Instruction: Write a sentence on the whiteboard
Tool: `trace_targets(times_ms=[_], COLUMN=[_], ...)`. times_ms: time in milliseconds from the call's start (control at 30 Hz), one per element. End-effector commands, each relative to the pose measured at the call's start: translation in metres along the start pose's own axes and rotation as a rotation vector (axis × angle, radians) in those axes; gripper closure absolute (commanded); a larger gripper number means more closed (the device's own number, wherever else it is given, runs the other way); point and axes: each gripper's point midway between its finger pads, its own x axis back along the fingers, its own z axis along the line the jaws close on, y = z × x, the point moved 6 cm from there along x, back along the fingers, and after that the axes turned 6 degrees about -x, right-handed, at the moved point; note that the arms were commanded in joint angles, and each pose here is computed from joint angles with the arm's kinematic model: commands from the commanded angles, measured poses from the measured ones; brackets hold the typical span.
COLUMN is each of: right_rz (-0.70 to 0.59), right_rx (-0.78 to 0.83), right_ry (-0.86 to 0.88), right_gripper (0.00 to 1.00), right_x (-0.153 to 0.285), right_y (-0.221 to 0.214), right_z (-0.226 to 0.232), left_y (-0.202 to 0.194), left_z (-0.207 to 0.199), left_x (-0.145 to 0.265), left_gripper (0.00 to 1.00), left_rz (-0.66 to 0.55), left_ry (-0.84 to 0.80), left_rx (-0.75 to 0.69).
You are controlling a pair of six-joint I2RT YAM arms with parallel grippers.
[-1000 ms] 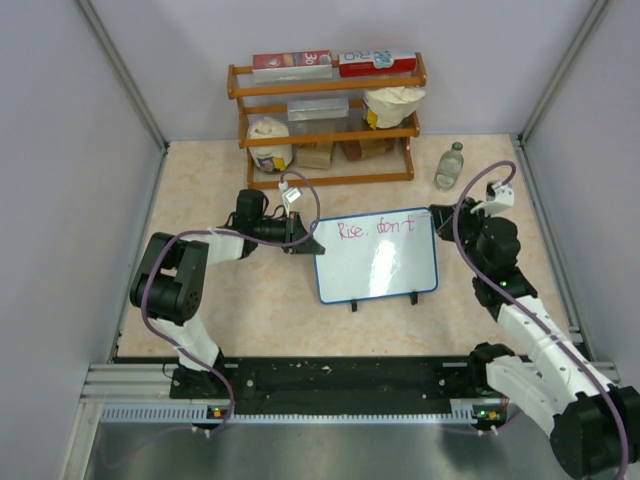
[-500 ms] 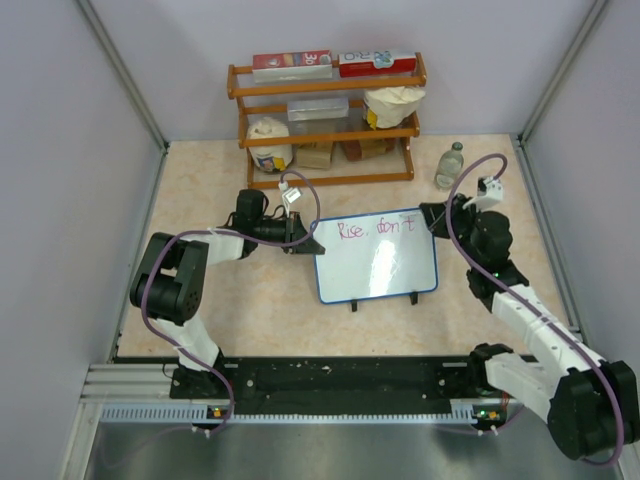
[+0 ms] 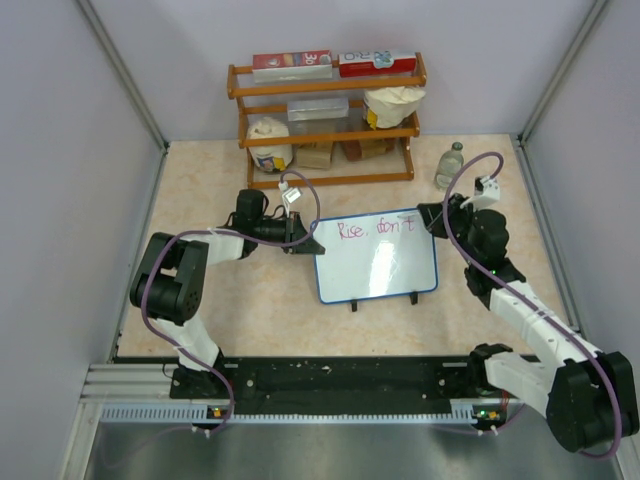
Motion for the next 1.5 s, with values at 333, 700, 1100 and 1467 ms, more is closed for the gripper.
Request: trace_targets(times_ms=[333, 700, 1100, 1467], right_rz=[-0.043, -0.059, -0.060, -0.024], right_rx=[0.025, 0.021, 0.027, 0.039], right_ry=[0.008, 0.034, 0.026, -0.012], right_gripper=[1.00, 1.00, 1.00, 1.00], right_x=[0.009, 0.013, 0.005, 0.008], right_y=[0.007, 0.013, 0.015, 0.002], right_z=[0.000, 0.007, 0.007, -0.004], left_y=[-0.019, -0.019, -0.019, -0.019], left_z=[0.019, 0.018, 0.018, 0.019], left_x=[-0.003, -0.003, -0.003, -0.004], left_gripper=[1.00, 1.00, 1.00, 1.00], left_rz=[0.030, 0.030, 0.030, 0.031], left_ry=[0.106, 0.106, 0.106, 0.106], left_rx=[-0.009, -0.010, -0.010, -0.008])
